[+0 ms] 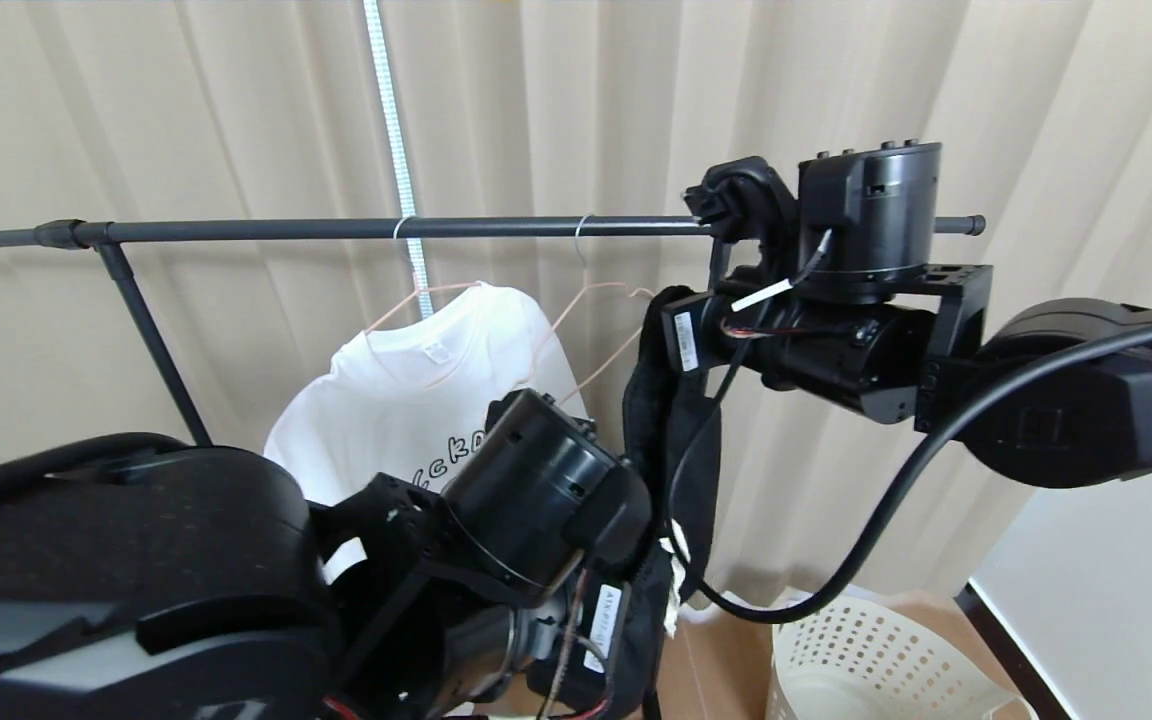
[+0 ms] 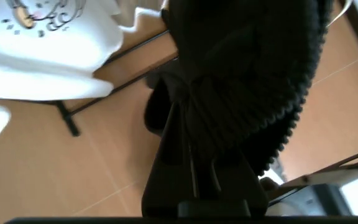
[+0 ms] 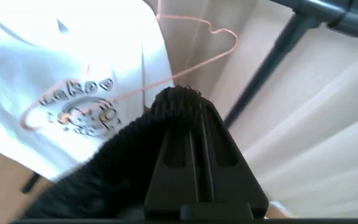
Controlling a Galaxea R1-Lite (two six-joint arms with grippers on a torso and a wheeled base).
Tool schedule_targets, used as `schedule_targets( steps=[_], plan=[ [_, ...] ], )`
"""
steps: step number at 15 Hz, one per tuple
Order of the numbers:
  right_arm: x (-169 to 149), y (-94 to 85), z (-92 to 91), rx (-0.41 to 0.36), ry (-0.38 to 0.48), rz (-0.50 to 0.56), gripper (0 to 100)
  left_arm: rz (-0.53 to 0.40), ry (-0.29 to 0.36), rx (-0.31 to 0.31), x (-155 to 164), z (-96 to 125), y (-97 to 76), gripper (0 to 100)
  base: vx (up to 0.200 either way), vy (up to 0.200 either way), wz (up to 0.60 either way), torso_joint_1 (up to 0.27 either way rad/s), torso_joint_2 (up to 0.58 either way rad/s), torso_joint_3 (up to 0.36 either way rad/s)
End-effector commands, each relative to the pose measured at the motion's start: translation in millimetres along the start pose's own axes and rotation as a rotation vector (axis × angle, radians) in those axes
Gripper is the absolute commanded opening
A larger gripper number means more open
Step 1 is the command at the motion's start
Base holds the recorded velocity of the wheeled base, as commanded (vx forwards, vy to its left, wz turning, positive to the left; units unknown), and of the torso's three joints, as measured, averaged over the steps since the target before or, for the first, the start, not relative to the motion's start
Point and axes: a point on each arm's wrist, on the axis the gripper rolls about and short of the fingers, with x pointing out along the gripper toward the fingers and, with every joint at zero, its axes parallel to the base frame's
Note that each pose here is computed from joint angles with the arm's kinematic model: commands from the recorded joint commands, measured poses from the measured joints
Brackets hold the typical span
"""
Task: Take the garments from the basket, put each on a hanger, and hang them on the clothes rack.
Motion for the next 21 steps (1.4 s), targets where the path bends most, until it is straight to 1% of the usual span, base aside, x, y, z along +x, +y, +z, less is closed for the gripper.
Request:
schedule_targets(
  steps=[1, 3, 5, 7, 9, 11, 12, 14, 17, 21],
  plan=[
    [15, 17.1, -12.6, 0.002, 0.023, 0.023, 0, -0.023, 0.019, 0.008, 14, -2, -18.1, 0, 0.0, 0.0, 0.0, 0.0, 0.0, 0.0],
    [16, 21.5, -14.4, 0.025, 0.015, 0.021, 0, -0.04, -0.003, -0.012, 9, 3, -20.8, 0, 0.0, 0.0, 0.0, 0.0, 0.0, 0.0],
    [13, 17.6, -16.8, 0.031, 0.023, 0.005, 0, -0.024, -0.002, -0.018, 8, 2, -16.4, 0, 0.0, 0.0, 0.0, 0.0, 0.0, 0.0],
    [0, -1.1, -12.2, 0.054, 0.014, -0.03, 0, 0.011, -0.01, -0.055, 0, 1, 3.4, 0, 0.0, 0.0, 0.0, 0.0, 0.0, 0.0],
    [-19, -22.8, -9.6, 0.067, 0.008, -0.07, 0, 0.063, -0.02, -0.102, -8, 0, 28.5, 0, 0.0, 0.0, 0.0, 0.0, 0.0, 0.0],
    [-33, -33.1, -11.7, 0.068, 0.013, -0.097, 0, 0.086, -0.027, -0.129, -9, 2, 39.6, 0, 0.0, 0.0, 0.0, 0.0, 0.0, 0.0],
    [-55, -41.7, -17.0, 0.066, 0.02, -0.134, 0, 0.112, -0.041, -0.164, -8, 8, 51.1, 0, 0.0, 0.0, 0.0, 0.0, 0.0, 0.0],
    [-69, -45.6, -28.8, 0.044, 0.052, -0.137, 0, 0.127, -0.058, -0.195, -5, 17, 58.8, 0, 0.0, 0.0, 0.0, 0.0, 0.0, 0.0],
    [-77, -48.1, -24.9, 0.028, 0.041, -0.142, 0, 0.141, -0.091, -0.225, 4, 37, 63.4, 0, 0.0, 0.0, 0.0, 0.0, 0.0, 0.0],
    [-75, -47.6, -25.7, 0.026, 0.044, -0.142, 0, 0.139, -0.098, -0.223, 6, 40, 62.6, 0, 0.0, 0.0, 0.0, 0.0, 0.0, 0.0]
  ],
)
